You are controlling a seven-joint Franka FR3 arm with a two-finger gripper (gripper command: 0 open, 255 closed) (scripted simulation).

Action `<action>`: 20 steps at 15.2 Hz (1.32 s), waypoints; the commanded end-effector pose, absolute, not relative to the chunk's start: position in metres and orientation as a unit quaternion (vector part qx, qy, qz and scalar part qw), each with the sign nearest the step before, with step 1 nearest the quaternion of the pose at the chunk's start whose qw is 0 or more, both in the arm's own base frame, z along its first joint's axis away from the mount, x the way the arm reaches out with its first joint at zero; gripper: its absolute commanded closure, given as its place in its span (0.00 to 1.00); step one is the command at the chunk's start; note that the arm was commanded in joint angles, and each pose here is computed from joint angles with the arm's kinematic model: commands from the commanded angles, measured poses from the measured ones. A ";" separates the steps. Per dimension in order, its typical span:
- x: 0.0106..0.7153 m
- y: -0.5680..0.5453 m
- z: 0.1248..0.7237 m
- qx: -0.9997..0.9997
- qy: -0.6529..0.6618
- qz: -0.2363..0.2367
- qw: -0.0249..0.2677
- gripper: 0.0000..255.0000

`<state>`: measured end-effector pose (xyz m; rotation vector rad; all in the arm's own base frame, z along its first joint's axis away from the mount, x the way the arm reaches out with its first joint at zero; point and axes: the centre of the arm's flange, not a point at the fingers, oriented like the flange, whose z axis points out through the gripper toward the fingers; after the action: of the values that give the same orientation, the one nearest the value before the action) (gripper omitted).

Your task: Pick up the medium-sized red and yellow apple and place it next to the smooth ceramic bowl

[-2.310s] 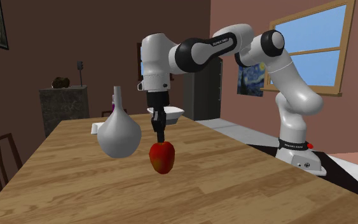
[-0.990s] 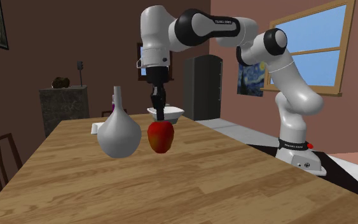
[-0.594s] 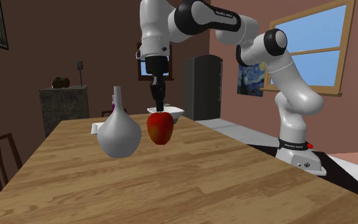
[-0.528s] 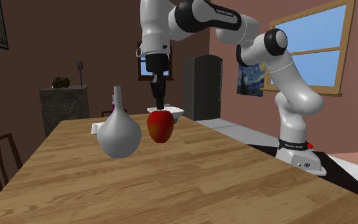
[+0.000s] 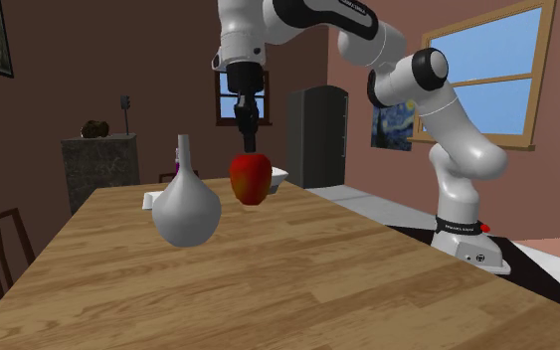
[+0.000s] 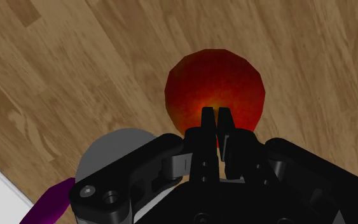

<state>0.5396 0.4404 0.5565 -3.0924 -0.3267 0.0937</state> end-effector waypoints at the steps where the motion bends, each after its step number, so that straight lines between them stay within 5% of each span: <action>1: 0.539 0.440 0.568 -0.994 -0.105 0.030 0.015 1.00; 20: 0.563 0.244 0.588 -0.994 -0.105 0.030 0.015 1.00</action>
<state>0.5601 0.2581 0.5872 -3.0931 -0.3248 0.0937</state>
